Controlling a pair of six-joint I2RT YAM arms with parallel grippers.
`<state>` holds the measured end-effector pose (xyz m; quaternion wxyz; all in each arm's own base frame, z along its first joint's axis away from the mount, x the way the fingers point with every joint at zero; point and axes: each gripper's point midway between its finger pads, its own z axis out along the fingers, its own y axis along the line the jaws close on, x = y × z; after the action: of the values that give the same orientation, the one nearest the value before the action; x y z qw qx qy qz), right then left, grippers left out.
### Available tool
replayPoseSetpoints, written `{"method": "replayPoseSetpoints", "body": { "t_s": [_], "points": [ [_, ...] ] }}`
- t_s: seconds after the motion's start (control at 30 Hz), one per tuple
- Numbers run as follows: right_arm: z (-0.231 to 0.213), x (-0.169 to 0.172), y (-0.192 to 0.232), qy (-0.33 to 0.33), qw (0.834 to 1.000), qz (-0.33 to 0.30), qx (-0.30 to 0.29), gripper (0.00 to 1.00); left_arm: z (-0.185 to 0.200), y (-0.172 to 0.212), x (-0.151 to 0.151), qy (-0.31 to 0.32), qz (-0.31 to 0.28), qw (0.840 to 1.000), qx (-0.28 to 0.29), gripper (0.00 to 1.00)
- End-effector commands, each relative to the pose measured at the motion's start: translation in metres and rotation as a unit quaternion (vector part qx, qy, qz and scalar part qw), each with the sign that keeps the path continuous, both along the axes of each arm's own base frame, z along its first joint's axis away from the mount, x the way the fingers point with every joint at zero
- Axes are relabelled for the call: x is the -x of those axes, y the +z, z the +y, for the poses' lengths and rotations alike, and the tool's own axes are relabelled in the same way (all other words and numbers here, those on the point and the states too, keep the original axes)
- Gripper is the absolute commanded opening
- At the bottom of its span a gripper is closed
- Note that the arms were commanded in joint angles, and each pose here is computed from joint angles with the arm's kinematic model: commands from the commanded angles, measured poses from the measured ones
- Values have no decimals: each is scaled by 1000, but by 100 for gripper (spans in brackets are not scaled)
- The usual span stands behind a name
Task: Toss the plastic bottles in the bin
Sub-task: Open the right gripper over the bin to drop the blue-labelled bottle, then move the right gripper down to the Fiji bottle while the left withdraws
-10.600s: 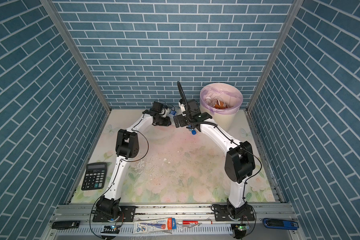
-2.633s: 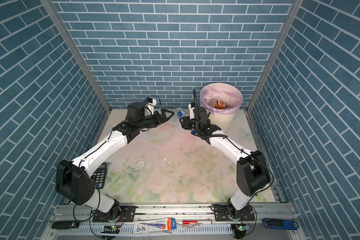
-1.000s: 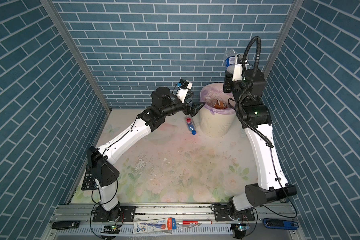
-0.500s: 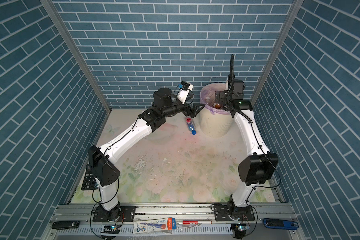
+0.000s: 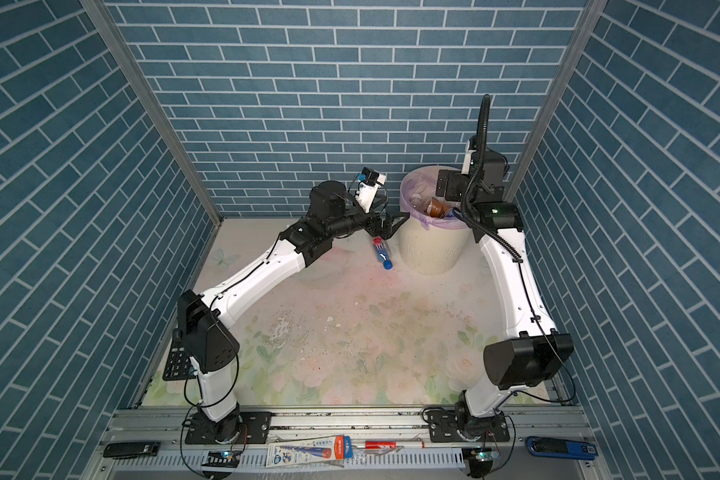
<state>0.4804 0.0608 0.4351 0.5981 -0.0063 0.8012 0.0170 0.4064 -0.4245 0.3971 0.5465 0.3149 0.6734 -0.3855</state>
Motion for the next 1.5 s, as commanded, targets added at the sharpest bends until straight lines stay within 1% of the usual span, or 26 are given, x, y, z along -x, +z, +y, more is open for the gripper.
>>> {"method": "replayPoseSetpoints", "body": {
  "t_s": [0.0, 0.17, 0.27, 0.37, 0.47, 0.53, 0.7, 0.8, 0.9, 0.93, 1.07, 1.13, 1.2, 1.27, 1.47],
  "points": [
    [4, 6, 12, 6, 1000, -13, -22, 99, 7, 15, 8, 7, 0, 1000, 10, 99],
    [12, 17, 21, 29, 998, -27, -45, 99, 19, 4, -3, 48, 30, 998, 2, 99],
    [24, 28, 26, 57, 996, -33, -59, 99, 41, -5, -15, 93, 57, 994, 14, 99],
    [40, 35, 20, 80, 994, -27, -64, 99, 77, -19, -34, 142, 112, 982, 53, 99],
    [65, 41, 2, 107, 992, -14, -64, 99, 116, -48, -51, 169, 180, 963, 108, 99],
    [93, 44, -15, 138, 989, 2, -53, 99, 140, -68, -55, 193, 210, 949, 137, 99],
    [156, 48, -65, 191, 980, 50, -7, 99, 184, -120, -53, 237, 288, 913, 167, 99],
    [185, 47, -100, 205, 975, 83, 23, 99, 209, -148, -48, 265, 327, 888, 183, 99],
    [207, 42, -140, 215, 968, 128, 34, 99, 232, -166, -42, 289, 353, 868, 196, 99],
    [211, 39, -152, 214, 966, 141, 37, 99, 238, -170, -40, 294, 359, 863, 198, 99],
    [222, 24, -209, 202, 958, 199, 50, 99, 261, -180, -29, 318, 372, 850, 195, 99],
    [226, 16, -233, 199, 951, 229, 63, 99, 270, -184, -25, 331, 374, 844, 193, 99],
    [230, 9, -260, 197, 939, 268, 85, 99, 275, -187, -22, 335, 376, 842, 194, 99],
    [234, 1, -276, 192, 933, 287, 98, 99, 276, -190, -20, 335, 380, 840, 193, 99],
    [232, -25, -316, 172, 924, 321, 118, 99, 271, -202, -20, 326, 398, 835, 194, 99]
  ]
}}
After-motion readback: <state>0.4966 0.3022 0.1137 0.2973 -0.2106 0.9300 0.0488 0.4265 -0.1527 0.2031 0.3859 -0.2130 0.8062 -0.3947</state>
